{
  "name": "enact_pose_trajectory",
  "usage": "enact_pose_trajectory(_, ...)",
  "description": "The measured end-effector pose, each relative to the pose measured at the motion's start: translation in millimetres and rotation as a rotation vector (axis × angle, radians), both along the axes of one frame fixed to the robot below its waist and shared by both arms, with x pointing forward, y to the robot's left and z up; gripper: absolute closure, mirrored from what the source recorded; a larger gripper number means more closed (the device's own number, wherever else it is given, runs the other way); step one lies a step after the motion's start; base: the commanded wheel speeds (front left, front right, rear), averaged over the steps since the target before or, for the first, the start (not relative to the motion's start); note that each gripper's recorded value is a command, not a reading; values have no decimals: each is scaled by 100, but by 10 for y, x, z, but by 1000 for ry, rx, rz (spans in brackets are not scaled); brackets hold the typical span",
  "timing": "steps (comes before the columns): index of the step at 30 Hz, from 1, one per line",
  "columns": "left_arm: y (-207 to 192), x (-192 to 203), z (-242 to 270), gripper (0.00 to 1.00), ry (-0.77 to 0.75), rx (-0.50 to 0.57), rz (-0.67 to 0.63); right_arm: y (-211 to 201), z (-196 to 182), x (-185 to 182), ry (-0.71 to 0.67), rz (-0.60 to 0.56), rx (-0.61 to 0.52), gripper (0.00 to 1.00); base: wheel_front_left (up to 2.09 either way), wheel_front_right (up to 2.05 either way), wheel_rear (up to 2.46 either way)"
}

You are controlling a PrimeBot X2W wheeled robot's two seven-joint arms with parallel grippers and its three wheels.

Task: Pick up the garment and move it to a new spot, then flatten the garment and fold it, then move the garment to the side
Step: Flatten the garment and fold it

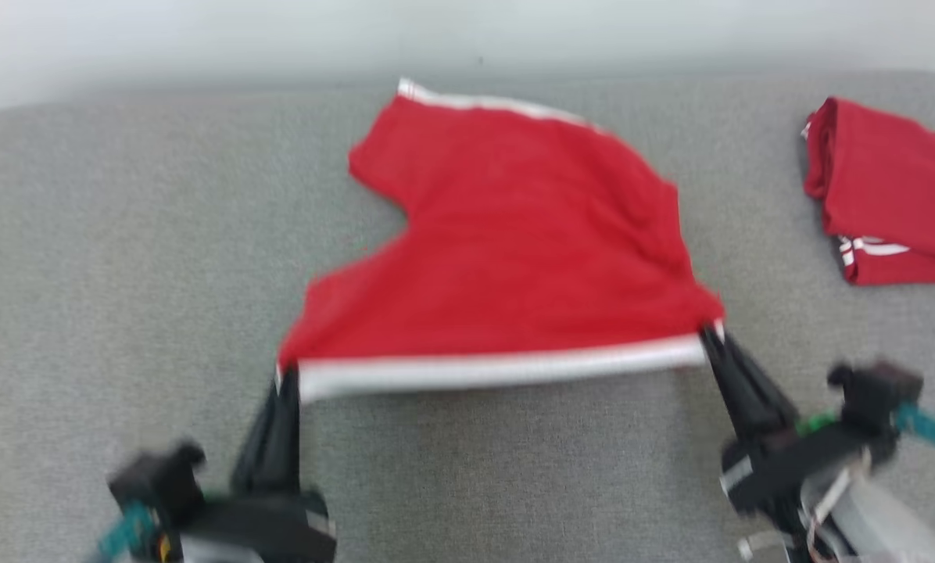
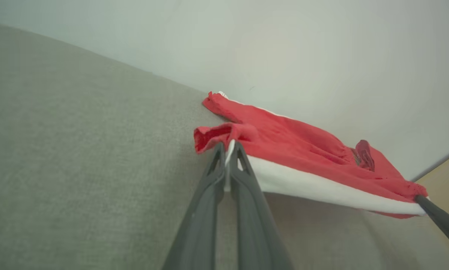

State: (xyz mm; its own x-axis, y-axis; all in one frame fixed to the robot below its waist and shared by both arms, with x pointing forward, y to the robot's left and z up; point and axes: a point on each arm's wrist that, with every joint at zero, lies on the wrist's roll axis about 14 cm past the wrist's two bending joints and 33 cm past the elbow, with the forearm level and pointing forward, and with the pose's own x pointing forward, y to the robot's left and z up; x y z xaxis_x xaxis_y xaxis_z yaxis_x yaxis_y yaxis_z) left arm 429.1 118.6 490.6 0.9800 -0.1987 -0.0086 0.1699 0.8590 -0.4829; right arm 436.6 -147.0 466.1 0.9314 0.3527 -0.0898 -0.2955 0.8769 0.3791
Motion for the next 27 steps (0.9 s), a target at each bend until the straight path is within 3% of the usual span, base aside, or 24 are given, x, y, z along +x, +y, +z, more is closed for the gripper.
enact_pose_trajectory(8, 124, -572, -323, 100, 112, 9, 42, 1, -263, -670, 111, -16, 6, 100, 0, 0, 0)
enact_pose_trajectory(18, 304, -930, -447, 100, 155, 6, 104, 172, -381, -1377, 240, -3, 30, 100, 0, 0, 0)
enact_pose_trajectory(27, 283, -652, -258, 100, 76, 96, 28, 232, -165, -1272, 197, -14, 39, 100, 0, 0, 0)
